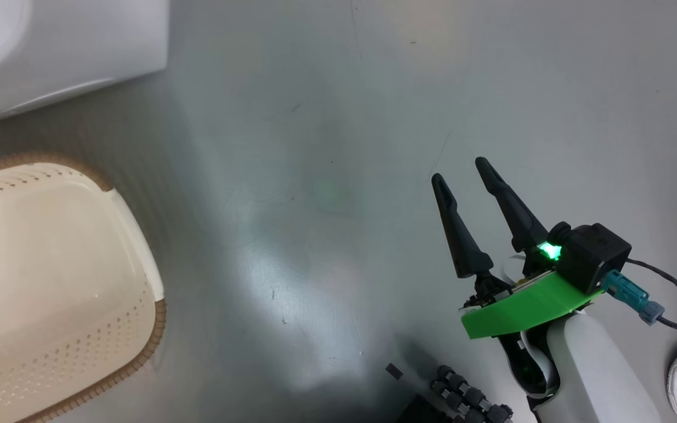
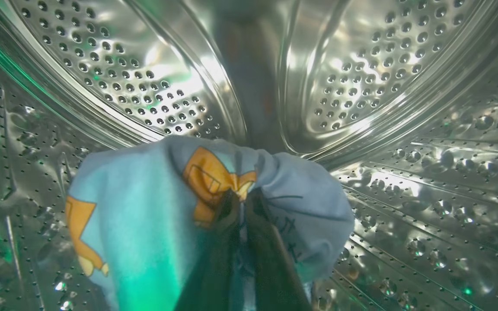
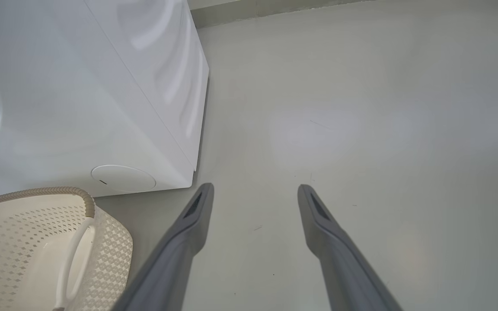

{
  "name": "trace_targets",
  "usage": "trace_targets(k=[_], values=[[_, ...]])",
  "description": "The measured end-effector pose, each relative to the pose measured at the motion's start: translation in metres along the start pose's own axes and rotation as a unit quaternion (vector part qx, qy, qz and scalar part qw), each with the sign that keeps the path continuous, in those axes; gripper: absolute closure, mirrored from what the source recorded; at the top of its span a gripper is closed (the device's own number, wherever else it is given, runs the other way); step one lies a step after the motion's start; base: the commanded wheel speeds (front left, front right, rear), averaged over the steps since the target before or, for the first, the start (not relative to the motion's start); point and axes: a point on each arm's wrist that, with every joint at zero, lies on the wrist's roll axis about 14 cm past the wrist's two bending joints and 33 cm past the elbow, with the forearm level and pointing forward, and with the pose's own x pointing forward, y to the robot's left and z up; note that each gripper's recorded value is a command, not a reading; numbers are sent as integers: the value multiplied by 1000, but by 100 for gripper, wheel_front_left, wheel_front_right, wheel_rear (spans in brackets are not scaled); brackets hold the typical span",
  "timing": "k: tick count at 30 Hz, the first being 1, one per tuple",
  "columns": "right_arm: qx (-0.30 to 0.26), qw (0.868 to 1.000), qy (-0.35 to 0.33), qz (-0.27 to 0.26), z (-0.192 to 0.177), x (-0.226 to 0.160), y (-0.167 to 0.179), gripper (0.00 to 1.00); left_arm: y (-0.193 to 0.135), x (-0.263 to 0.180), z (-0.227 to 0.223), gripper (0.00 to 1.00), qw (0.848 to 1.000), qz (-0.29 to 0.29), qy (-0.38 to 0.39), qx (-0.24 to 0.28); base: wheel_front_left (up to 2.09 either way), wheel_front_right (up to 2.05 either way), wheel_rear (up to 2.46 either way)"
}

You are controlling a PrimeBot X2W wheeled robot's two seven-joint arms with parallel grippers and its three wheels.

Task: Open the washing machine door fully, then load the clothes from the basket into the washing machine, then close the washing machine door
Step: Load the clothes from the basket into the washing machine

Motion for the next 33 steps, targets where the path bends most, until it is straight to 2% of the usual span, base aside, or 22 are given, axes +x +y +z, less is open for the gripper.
trace_targets(k=[2, 4, 16, 20, 23, 33], values=[[-1, 1000, -1, -1, 1, 0, -1, 0, -2, 1, -3, 100, 1000, -1, 3, 2, 0, 0, 0], [-2, 1000, -5, 0, 4, 1, -1, 0, -1, 2, -1, 0, 1000, 0, 1, 4, 0, 0, 0], [2, 1000, -18, 10, 11, 6, 6, 0, 6, -5, 2, 0, 1000, 6, -5, 16, 0, 0, 0], [-2, 1000, -26, 14, 17, 7, 9, 0, 8, -12, 10, 0, 1000, 10, -16, -2, 0, 0, 0], [-5, 999, -35, 16, 23, 8, 10, 0, 9, -20, 9, 0, 1000, 9, -15, 12, 0, 0, 0], [-20, 997, -64, 39, 43, 11, 26, 0, -16, -68, -23, 0, 999, -38, 12, 27, 0, 0, 0]])
